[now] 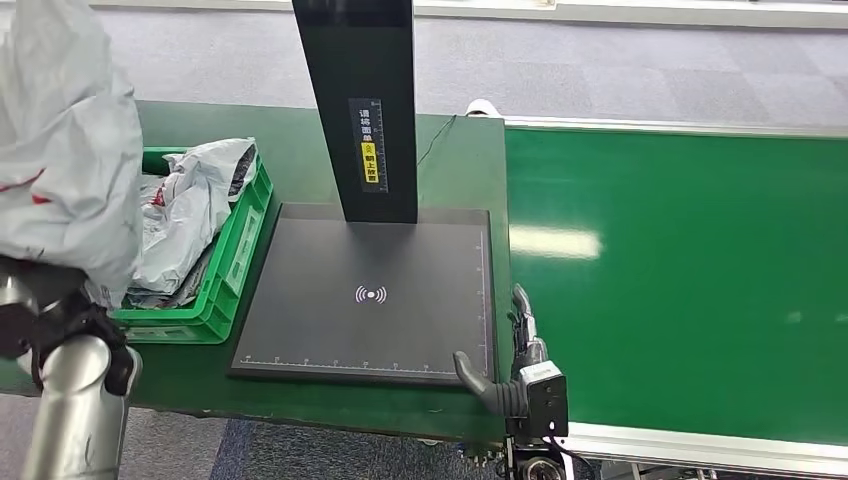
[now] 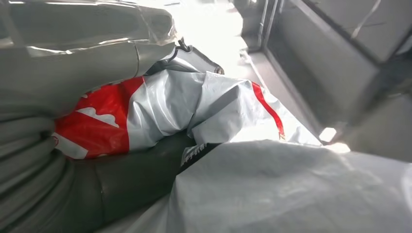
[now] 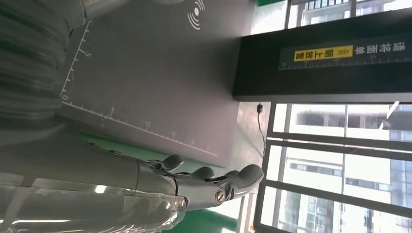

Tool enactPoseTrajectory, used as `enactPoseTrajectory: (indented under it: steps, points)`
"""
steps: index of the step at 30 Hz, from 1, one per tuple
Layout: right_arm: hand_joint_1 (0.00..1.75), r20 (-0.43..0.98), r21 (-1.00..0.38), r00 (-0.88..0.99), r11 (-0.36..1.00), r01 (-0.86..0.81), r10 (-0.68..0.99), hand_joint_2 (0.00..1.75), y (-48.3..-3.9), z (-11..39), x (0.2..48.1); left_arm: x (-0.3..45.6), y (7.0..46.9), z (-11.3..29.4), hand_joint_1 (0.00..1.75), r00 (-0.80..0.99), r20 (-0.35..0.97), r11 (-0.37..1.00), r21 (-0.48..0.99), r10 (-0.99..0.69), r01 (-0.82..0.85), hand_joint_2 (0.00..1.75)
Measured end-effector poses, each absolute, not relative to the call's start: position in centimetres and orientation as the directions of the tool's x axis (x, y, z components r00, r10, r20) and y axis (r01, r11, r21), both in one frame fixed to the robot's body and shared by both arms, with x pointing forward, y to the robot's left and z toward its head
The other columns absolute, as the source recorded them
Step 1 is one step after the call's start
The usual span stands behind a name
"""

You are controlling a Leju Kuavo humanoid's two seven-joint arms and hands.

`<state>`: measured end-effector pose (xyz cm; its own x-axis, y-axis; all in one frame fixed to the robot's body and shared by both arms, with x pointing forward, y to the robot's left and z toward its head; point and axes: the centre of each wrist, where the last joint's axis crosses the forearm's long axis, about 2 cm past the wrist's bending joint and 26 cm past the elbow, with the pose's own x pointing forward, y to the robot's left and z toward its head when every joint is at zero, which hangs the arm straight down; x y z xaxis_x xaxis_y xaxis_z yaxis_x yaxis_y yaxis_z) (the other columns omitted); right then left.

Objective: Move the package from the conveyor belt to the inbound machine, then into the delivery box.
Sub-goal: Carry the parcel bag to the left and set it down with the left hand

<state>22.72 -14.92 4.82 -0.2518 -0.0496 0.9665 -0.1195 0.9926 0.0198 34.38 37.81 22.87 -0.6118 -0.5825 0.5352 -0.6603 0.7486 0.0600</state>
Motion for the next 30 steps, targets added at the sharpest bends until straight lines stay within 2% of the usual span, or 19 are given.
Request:
enactPoseTrajectory:
  steps: [8, 13, 20, 30]
  points:
    - [0.00, 0.969, 0.013, -0.243, 0.989, -0.150, -0.050, 1.75, -14.3, 4.9, 22.8, 42.3, 41.4, 26.1, 1.74, -0.380, 0.608, 0.618, 0.240, -0.697, -0.749, 1.75]
    - [0.00, 0.972, 0.011, -0.230, 0.987, -0.161, -0.049, 1.75, -14.1, 4.8, 22.5, 45.0, 42.3, 27.2, 1.75, -0.232, 0.663, 0.573, 0.357, -0.712, -0.737, 1.75]
    - [0.00, 0.975, 0.007, -0.219, 0.987, -0.160, -0.043, 1.75, -14.0, 4.9, 22.0, 46.0, 42.9, 26.8, 1.75, -0.130, 0.692, 0.556, 0.437, -0.710, -0.707, 1.75]
    - [0.00, 0.974, 0.009, -0.222, 0.988, -0.152, -0.043, 1.75, -14.2, 5.0, 21.7, 45.1, 44.0, 24.3, 1.75, -0.079, 0.718, 0.562, 0.465, -0.691, -0.684, 1.75]
